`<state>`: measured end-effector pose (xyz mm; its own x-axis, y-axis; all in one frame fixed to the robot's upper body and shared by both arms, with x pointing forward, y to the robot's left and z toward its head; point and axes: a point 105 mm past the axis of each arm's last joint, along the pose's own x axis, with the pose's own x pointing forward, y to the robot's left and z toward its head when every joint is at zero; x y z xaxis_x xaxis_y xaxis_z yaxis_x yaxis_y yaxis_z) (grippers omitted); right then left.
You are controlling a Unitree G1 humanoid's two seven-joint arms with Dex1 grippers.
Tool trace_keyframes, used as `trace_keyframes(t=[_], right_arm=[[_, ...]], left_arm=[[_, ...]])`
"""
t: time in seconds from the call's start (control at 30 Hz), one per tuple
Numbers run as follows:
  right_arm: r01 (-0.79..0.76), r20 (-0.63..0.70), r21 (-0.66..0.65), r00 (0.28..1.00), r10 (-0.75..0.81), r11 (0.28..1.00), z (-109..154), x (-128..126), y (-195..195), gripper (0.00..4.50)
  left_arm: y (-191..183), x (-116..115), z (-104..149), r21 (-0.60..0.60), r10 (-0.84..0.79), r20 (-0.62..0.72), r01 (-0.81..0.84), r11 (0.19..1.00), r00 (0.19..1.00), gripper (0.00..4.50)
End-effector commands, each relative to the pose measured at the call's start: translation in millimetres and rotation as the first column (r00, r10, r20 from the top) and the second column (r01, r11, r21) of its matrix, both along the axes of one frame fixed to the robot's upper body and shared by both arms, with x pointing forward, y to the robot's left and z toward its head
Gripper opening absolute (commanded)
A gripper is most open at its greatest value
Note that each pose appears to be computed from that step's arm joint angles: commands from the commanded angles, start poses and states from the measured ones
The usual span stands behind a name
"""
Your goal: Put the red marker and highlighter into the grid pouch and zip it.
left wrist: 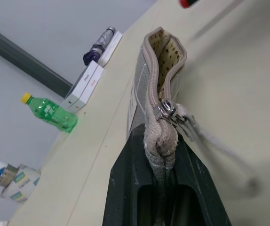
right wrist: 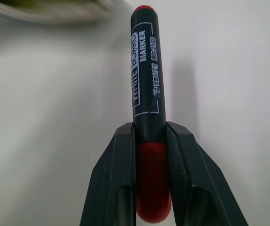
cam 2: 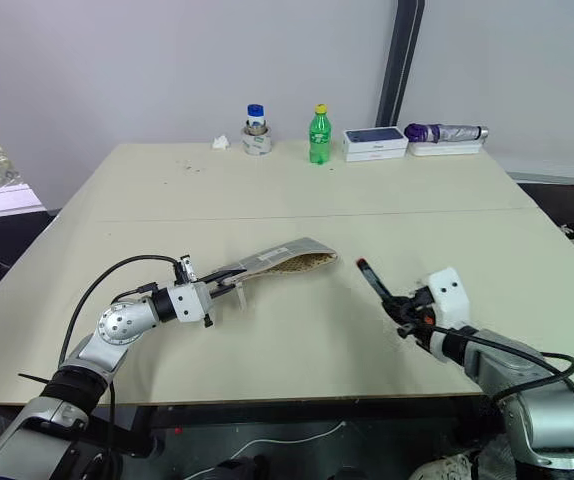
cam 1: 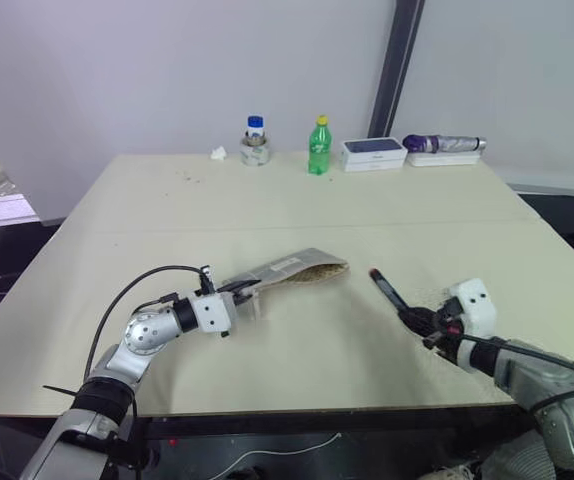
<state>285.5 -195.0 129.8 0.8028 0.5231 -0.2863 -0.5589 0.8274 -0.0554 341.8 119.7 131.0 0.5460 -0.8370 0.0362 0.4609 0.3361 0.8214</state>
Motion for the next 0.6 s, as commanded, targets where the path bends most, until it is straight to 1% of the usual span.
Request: trace_keyframes(t=[0.03, 0.07, 0.17, 0.23, 0.27, 0.4, 0.43, 0.47, 0.53, 0.57, 0.6], right_arm=[[-0.192, 0.110, -0.167, 0.971, 0.212, 0.967, 13.7, -0.4, 30.6, 0.33], [-0.208, 0.112, -0.228, 0.965, 0.237, 0.951, 8.0, 4.2, 31.5, 0.33], [-0.223, 0.133, -0.289, 0.954, 0.270, 0.931, 3.7, 18.8, 34.6, 0.33], [-0.227, 0.164, -0.253, 0.948, 0.273, 0.940, 11.2, 28.4, 42.6, 0.33], [-0.239, 0.174, -0.255, 0.942, 0.288, 0.937, 13.9, 32.0, 47.0, 0.33], [-0.276, 0.178, -0.339, 0.920, 0.349, 0.900, 12.0, 42.4, 56.3, 0.33], [-0.285, 0.183, -0.333, 0.916, 0.358, 0.899, 14.0, 44.8, 59.7, 0.33], [-0.297, 0.187, -0.367, 0.905, 0.383, 0.881, 15.5, 47.6, 63.2, 0.33], [-0.331, 0.191, -0.482, 0.863, 0.467, 0.811, 15.7, 50.4, 71.3, 0.33], [-0.340, 0.197, -0.542, 0.838, 0.509, 0.769, 16.3, 52.0, 76.0, 0.33], [-0.348, 0.198, -0.627, 0.793, 0.576, 0.696, 16.4, 52.2, 82.4, 0.33]], left_arm=[[-1.7, -0.1, 15.9, -0.007, -0.014, 0.057, 0.015, 1.000, 0.998, 0.00], [-2.6, -0.1, 16.7, -0.009, -0.016, 0.060, 0.017, 1.000, 0.998, 0.00], [-5.0, -0.5, 18.3, -0.007, -0.024, 0.065, 0.024, 1.000, 0.998, 0.00], [-5.8, -1.6, 18.6, 0.002, -0.031, 0.068, 0.031, 1.000, 0.997, 0.00], [-6.0, -2.4, 18.6, 0.007, -0.036, 0.069, 0.036, 0.999, 0.997, 0.00], [-9.2, -6.2, 16.8, 0.054, -0.068, 0.076, 0.064, 0.996, 0.995, 0.00], [-9.9, -6.7, 16.6, 0.061, -0.074, 0.077, 0.069, 0.996, 0.994, 0.00], [-10.8, -7.4, 16.6, 0.069, -0.082, 0.079, 0.077, 0.995, 0.993, 0.00], [-13.3, -8.3, 17.7, 0.090, -0.101, 0.089, 0.093, 0.992, 0.991, 0.00], [-14.6, -8.2, 19.3, 0.094, -0.108, 0.094, 0.099, 0.991, 0.990, 0.00], [-16.5, -8.4, 21.2, 0.097, -0.119, 0.098, 0.109, 0.989, 0.988, 0.00]])
